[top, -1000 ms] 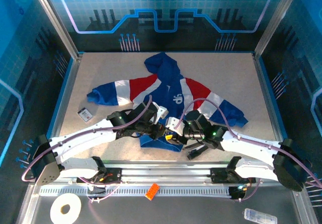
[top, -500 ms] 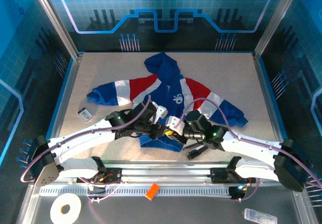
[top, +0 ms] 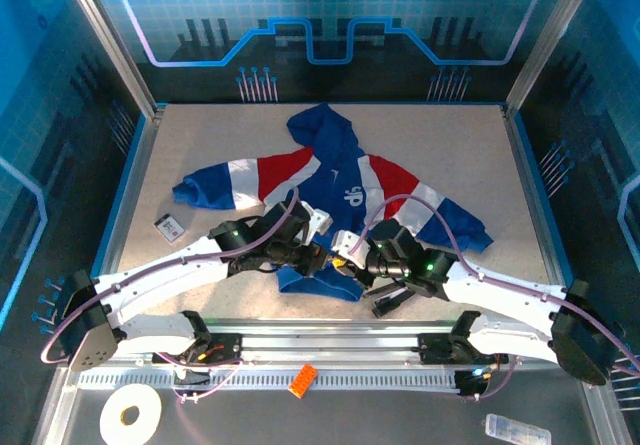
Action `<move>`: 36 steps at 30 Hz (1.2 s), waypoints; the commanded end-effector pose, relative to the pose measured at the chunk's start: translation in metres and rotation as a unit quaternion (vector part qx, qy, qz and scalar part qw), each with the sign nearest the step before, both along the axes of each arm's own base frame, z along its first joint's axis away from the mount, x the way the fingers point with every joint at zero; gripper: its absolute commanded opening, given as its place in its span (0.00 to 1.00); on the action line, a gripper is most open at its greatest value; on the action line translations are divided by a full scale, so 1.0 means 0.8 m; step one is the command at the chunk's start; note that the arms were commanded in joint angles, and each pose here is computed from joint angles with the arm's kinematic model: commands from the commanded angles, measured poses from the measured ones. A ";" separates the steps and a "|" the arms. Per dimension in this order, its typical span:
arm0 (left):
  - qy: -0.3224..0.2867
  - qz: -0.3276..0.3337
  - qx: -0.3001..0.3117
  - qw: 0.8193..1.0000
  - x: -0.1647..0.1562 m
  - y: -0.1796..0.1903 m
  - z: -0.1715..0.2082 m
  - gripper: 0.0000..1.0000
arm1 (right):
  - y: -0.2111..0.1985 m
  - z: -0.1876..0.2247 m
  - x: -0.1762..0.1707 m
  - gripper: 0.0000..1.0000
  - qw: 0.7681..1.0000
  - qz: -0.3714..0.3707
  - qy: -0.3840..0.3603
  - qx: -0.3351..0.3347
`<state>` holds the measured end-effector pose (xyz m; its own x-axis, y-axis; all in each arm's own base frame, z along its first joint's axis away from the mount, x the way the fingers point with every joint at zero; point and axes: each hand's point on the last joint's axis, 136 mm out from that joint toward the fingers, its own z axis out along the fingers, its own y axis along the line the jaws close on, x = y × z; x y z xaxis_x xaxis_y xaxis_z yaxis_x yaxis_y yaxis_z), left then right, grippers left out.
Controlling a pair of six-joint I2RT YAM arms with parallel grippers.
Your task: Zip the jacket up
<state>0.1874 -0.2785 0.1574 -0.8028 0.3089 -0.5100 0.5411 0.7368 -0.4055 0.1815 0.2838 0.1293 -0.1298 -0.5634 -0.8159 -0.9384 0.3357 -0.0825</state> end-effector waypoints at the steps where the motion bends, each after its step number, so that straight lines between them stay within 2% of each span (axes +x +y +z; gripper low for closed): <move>1: -0.001 -0.014 -0.003 1.000 -0.007 0.007 -0.004 0.00 | 0.002 0.018 0.003 0.00 1.000 -0.010 -0.006 0.004; 5: -0.002 -0.004 -0.034 0.999 -0.005 0.005 -0.004 0.00 | 0.003 0.024 0.000 0.00 1.000 -0.011 0.009 0.007; 8: 0.000 0.007 -0.067 0.998 -0.001 0.003 -0.002 0.07 | 0.004 0.021 -0.003 0.00 1.000 -0.011 0.021 0.005; 16: 0.006 0.045 -0.128 0.991 0.006 -0.001 -0.001 0.37 | 0.003 0.012 0.000 0.00 0.999 -0.021 0.026 -0.002; 19: 0.004 0.071 -0.158 0.985 0.009 0.000 0.000 0.42 | 0.005 0.011 0.002 0.00 0.999 -0.022 0.028 -0.004; 22: 0.006 0.098 -0.189 0.977 0.012 0.003 -0.002 0.42 | 0.006 0.009 0.002 0.00 0.999 -0.022 0.030 -0.008; 25: 0.009 0.116 -0.209 0.971 0.014 0.004 -0.004 0.34 | 0.007 0.007 0.002 0.00 0.999 -0.022 0.032 -0.009; 32: 0.017 0.120 -0.215 0.969 0.014 0.002 -0.010 0.28 | 0.008 0.008 0.003 0.00 0.999 -0.024 0.032 -0.009; 35: 0.017 0.117 -0.218 0.969 0.015 -0.001 -0.009 0.19 | 0.008 0.009 0.004 0.00 0.999 -0.025 0.030 -0.010; 36: 0.019 0.114 -0.217 0.969 0.014 -0.002 -0.009 0.12 | 0.007 0.010 0.004 0.00 0.999 -0.026 0.029 -0.011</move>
